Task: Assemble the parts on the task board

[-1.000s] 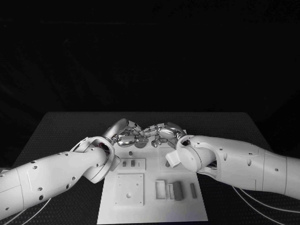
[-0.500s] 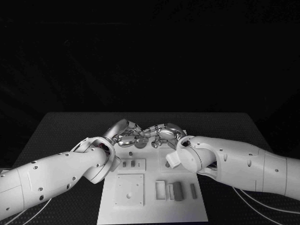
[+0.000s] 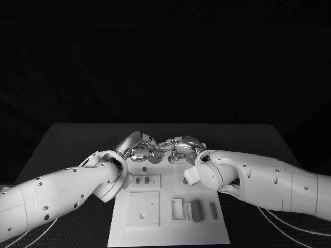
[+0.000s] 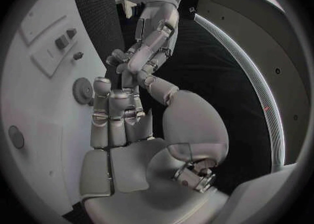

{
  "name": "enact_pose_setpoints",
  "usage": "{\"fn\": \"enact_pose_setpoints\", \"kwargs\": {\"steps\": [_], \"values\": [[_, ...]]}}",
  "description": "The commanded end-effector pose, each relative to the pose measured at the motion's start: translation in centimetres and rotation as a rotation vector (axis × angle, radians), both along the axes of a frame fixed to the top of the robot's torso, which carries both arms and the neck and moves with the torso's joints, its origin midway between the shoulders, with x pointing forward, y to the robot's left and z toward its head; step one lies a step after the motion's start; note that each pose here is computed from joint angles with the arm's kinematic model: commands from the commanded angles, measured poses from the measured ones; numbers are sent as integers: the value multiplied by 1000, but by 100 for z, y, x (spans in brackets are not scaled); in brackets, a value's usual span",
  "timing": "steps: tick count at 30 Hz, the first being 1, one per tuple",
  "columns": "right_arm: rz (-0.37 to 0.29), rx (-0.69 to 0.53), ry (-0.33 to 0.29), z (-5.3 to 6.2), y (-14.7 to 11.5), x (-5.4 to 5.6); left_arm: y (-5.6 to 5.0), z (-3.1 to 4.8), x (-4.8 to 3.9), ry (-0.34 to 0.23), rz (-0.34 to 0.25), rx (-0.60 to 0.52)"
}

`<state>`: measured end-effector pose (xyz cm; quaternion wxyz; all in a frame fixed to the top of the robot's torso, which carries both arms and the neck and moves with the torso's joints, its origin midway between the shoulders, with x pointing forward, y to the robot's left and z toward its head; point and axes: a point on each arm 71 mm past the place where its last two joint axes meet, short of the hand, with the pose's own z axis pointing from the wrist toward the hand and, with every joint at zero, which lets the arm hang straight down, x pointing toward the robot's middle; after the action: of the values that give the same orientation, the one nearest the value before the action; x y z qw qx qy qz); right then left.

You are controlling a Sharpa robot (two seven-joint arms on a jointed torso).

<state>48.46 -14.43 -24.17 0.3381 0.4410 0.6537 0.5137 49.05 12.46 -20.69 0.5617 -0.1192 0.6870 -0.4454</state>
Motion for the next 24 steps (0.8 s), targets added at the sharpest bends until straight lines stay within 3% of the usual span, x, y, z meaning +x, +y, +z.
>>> {"fn": "enact_pose_setpoints", "kwargs": {"steps": [1, 24], "values": [[35, 9, -10, 5, 44, -22, -21, 8, -2, 6, -8, -6], [28, -4, 0, -35, -32, 13, 45, -3, 17, 15, 4, -3]]}}
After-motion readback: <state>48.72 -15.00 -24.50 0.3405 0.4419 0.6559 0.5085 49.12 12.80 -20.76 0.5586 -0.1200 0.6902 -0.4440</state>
